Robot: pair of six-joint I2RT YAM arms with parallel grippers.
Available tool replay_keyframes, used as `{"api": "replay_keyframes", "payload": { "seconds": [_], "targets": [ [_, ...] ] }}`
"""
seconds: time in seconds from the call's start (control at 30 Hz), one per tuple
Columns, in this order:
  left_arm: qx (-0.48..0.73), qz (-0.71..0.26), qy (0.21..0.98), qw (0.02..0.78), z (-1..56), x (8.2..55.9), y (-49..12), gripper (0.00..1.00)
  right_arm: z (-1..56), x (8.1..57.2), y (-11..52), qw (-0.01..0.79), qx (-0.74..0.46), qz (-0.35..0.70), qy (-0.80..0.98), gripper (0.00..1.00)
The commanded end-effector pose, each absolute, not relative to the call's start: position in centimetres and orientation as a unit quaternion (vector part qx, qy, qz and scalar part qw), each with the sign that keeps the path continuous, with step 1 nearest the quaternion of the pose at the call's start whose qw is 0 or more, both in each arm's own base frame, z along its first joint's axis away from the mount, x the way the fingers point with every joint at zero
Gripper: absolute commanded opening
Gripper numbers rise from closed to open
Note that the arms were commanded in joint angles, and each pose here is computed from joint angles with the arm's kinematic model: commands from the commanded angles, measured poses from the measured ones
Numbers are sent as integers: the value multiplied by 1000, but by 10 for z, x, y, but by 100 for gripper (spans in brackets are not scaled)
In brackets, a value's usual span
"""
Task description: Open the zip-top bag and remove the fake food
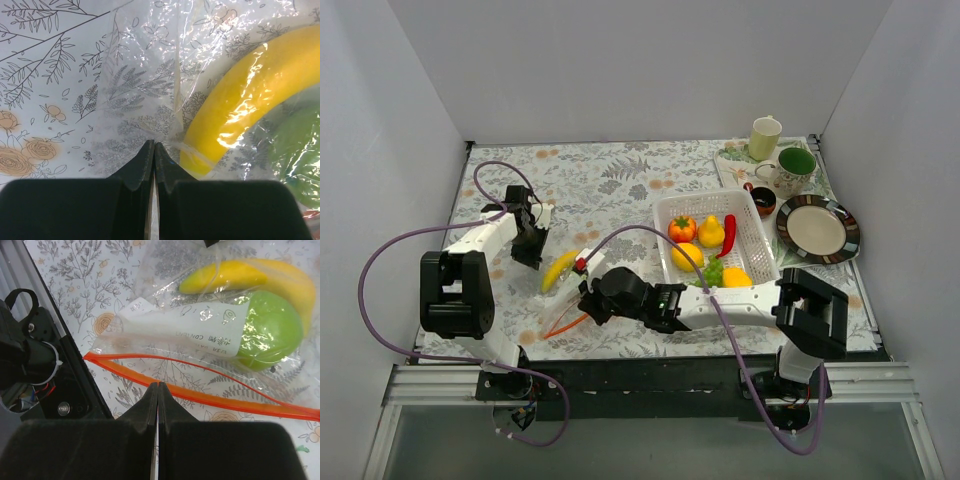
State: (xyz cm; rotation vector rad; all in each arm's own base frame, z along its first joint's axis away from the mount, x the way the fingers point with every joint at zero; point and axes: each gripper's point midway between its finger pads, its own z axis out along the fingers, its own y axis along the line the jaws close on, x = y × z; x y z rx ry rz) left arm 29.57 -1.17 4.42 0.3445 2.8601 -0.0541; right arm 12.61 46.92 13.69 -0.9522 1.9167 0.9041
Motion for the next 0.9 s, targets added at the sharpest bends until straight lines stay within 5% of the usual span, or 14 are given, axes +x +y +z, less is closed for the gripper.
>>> {"api": "replay_keyframes", "payload": {
  "seconds": [0.0, 0.73, 0.8, 0.87],
  "targets": [
    [118, -12, 980, 158, 57, 300, -11, 0, 132, 127, 486, 394, -372, 380, 750, 1],
    [125, -15, 981, 149, 55, 297, -11, 0, 48, 184, 471, 393, -320, 286, 813, 1],
    [126, -18, 981, 147, 54, 296, -12, 0, 49, 191, 472, 408, -318, 277, 810, 31],
    [127, -20, 981, 143, 53, 294, -13, 0, 55, 201, 474, 427, -308, 268, 807, 73]
  ]
}}
